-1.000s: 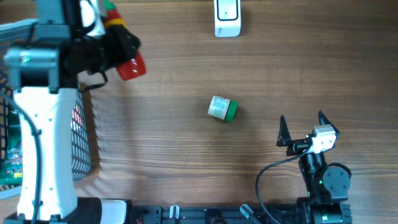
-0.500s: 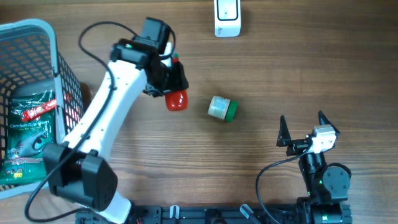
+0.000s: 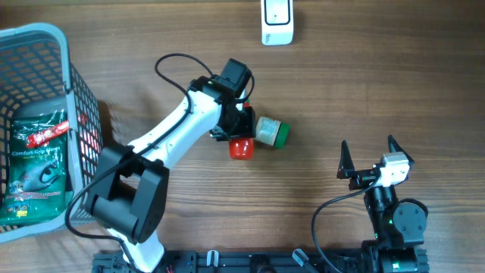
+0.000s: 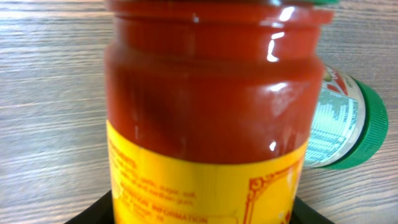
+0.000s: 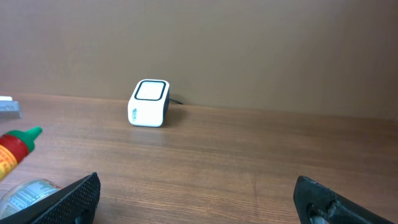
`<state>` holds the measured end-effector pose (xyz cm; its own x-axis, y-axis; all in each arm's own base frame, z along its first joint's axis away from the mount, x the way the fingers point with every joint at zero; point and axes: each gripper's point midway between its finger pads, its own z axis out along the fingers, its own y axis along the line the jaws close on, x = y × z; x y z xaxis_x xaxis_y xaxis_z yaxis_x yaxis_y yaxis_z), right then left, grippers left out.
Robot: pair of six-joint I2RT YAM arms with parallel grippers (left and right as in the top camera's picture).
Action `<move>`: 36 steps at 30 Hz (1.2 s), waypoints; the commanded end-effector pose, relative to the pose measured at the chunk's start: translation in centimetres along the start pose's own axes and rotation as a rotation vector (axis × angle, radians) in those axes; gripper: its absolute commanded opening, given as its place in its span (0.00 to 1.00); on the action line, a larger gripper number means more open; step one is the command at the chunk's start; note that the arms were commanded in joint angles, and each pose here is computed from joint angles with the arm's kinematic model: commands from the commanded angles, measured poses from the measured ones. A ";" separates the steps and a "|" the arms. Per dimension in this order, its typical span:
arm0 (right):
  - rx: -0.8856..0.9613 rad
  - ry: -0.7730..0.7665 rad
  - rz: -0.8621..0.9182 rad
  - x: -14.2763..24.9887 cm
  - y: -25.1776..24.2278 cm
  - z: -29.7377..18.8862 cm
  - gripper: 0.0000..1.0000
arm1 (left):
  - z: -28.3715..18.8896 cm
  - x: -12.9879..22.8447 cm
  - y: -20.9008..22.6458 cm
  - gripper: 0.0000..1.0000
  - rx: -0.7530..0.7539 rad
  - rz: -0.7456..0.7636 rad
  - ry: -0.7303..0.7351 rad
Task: Scan the item barcode
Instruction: 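Carry the red sauce bottle out and place it beside the jar, then return the left gripper to the basket and grasp the red snack box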
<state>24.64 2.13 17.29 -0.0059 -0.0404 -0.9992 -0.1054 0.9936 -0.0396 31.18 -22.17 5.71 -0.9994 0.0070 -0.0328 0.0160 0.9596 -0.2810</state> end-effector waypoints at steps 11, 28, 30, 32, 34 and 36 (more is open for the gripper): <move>-0.002 -0.005 -0.013 -0.1 0.1 0.0 1.00 | 1.0 0.8 -1.4 0.92 0.004 0.035 0.011; -0.002 -0.005 -0.012 -0.1 0.1 0.0 1.00 | -14.6 -1.3 -2.8 1.00 0.011 0.093 -0.377; -0.002 -0.004 -0.012 -0.1 0.1 0.0 1.00 | -17.2 -1.4 -2.4 1.00 -0.014 0.089 -0.448; -0.002 -0.004 -0.012 -0.1 0.1 0.0 1.00 | -20.1 -1.5 -2.1 1.00 -0.027 0.119 -0.513; -0.003 -0.003 -0.012 0.0 0.1 0.0 1.00 | -23.0 -1.7 -1.2 1.00 -0.022 0.095 -0.573; -0.003 -0.003 -0.012 0.0 0.1 0.0 1.00 | -24.8 -2.0 -0.2 1.00 -0.020 0.062 -0.610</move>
<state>24.64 2.13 17.29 -0.0059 -0.0405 -0.9992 -0.1050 0.9937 -0.0396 31.42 -18.55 25.62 -0.8672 -0.0385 -0.4965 0.1058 0.9600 -0.2593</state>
